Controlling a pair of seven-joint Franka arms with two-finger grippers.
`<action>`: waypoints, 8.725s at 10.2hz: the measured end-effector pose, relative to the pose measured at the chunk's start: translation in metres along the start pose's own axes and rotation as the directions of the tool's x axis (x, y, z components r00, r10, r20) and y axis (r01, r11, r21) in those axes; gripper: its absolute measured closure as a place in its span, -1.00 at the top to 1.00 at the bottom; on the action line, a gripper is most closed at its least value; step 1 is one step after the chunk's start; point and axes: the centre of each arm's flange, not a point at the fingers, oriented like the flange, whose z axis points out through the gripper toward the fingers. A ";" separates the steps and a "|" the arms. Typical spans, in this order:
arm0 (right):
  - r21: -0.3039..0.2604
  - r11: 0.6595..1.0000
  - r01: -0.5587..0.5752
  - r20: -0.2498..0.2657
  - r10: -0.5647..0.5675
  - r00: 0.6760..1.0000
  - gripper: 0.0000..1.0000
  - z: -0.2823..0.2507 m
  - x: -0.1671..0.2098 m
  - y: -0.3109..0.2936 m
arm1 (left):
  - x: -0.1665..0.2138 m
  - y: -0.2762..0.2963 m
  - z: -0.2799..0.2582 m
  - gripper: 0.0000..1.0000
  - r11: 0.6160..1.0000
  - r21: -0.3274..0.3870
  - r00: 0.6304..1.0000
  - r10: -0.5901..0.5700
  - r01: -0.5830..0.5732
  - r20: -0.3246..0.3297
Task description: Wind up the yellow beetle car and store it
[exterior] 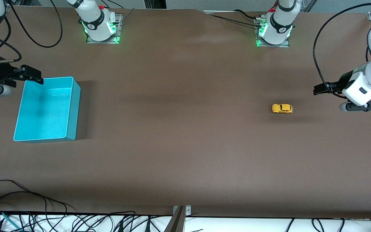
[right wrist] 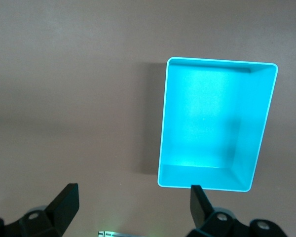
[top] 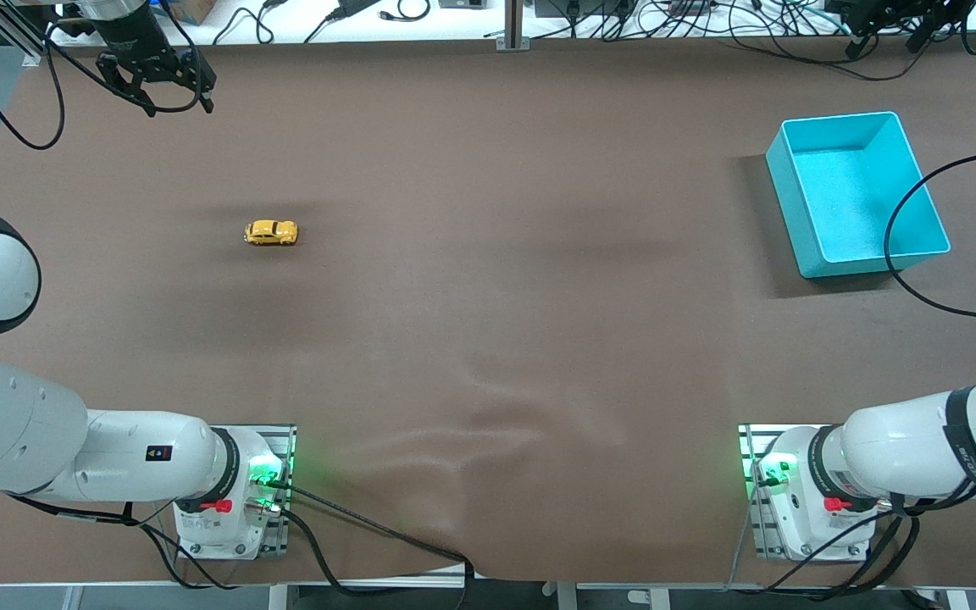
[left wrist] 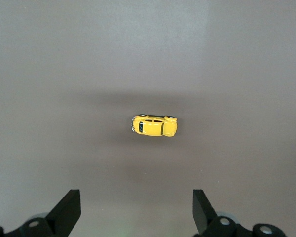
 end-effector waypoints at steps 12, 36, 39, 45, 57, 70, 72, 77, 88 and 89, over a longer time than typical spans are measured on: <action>0.000 1.000 0.002 0.001 -0.002 1.000 1.00 0.000 0.000 0.000 | 0.046 -0.012 0.192 1.00 0.449 -0.062 0.452 -0.891 0.891 0.042; 0.000 1.000 0.003 0.001 -0.003 1.000 1.00 0.000 0.000 0.000 | 0.014 0.094 0.287 -0.07 0.160 -0.129 0.170 -0.983 0.979 0.067; 0.001 1.000 0.003 0.001 -0.003 1.000 1.00 0.000 0.000 0.000 | 0.007 0.126 0.297 -0.09 0.138 -0.115 0.147 -0.986 0.984 0.073; 0.001 1.000 0.003 0.002 -0.003 1.000 1.00 0.001 0.000 0.000 | 0.017 0.089 0.298 -0.09 0.130 -0.105 0.132 -0.991 0.986 0.019; 0.001 1.000 0.003 0.002 -0.003 1.000 1.00 0.001 0.000 0.001 | 0.034 -0.014 0.296 -0.09 0.137 -0.089 0.129 -0.987 0.986 -0.099; 0.003 1.000 0.022 0.019 -0.022 1.000 1.00 0.009 0.005 -0.005 | 0.056 -0.024 0.311 1.00 0.123 -0.136 0.113 -0.990 0.983 -0.080; 0.005 0.998 0.066 0.027 -0.067 0.997 1.00 0.014 0.008 -0.008 | 0.059 -0.013 0.295 1.00 0.179 -0.151 0.167 -0.982 0.972 -0.090; 0.007 0.995 0.101 0.032 -0.102 0.994 1.00 0.017 0.010 -0.011 | 0.054 0.002 0.239 1.00 0.420 -0.169 0.402 -0.906 0.892 -0.133; 0.029 0.986 0.165 0.031 -0.166 0.986 1.00 0.020 0.015 -0.052 | 0.030 -0.022 0.087 1.00 0.981 -0.052 0.982 -0.186 0.184 -0.033; 0.028 0.983 0.183 0.029 -0.184 0.983 1.00 0.020 0.016 -0.063 | 0.029 -0.018 0.076 1.00 0.984 -0.049 0.985 -0.171 0.169 -0.022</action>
